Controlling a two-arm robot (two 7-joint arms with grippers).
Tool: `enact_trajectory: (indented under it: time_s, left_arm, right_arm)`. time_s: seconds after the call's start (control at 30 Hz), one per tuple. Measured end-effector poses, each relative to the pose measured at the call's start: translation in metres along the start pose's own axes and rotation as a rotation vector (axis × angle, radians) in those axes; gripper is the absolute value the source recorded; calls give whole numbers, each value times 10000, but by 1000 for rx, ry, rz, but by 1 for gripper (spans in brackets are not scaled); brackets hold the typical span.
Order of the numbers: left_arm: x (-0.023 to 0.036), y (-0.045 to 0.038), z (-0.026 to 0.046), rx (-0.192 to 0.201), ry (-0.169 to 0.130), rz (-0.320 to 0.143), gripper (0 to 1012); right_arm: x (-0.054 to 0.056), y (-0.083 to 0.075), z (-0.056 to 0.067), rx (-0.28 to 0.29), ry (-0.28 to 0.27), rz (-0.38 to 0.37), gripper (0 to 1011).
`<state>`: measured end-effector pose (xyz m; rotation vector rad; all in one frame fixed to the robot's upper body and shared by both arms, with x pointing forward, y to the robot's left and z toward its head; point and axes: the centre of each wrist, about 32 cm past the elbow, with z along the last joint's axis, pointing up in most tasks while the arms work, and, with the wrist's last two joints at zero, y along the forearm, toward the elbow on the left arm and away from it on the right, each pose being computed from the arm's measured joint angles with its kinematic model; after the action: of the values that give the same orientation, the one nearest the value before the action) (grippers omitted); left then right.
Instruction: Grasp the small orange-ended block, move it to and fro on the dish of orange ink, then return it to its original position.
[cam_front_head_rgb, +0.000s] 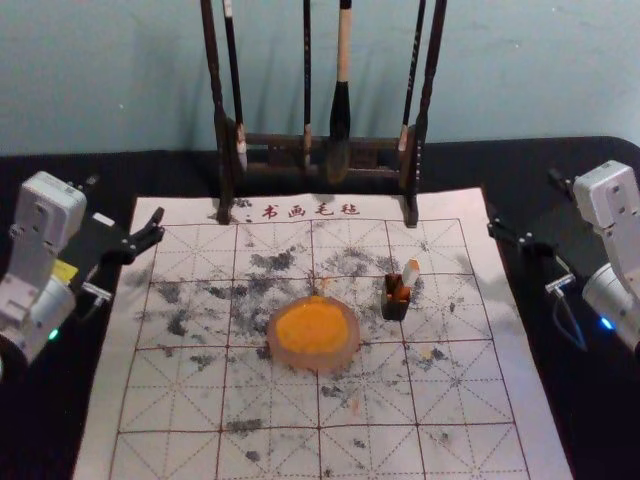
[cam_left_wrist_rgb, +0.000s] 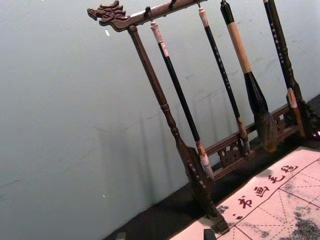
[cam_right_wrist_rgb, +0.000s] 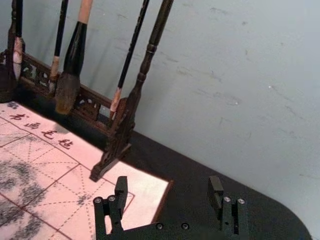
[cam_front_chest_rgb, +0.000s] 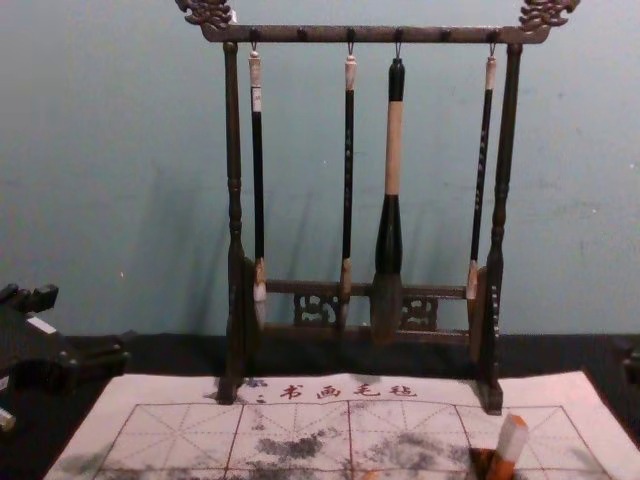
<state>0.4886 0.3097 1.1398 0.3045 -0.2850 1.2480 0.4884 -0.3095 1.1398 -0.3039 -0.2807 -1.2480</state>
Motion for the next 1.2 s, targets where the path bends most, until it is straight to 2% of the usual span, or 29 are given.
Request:
enact_trajectory:
  time_s: [0.23, 0.43, 0.53, 0.77, 0.93, 1.2]
  left_arm:
    - [0, 0, 0, 0, 0, 0, 1001]
    - [0, 0, 0, 0, 0, 0, 1001]
    - [0, 0, 0, 0, 0, 0, 1001]
    - [0, 0, 0, 0, 0, 0, 1001]
    - [0, 0, 0, 0, 0, 0, 1001]
    - [0, 0, 0, 0, 0, 0, 1001]
  right_arm:
    - [-74, -47, 31, -27, 46, 43, 1000]
    - [-242, -178, 101, -96, 122, 136, 1000]
    - [-284, -212, 124, -121, 146, 162, 1000]
    - [-402, -291, 228, -187, 249, 289, 1000]
    - [-488, -242, 288, -211, 323, 344, 1000]
    - [-628, -83, 358, -216, 387, 331, 1000]
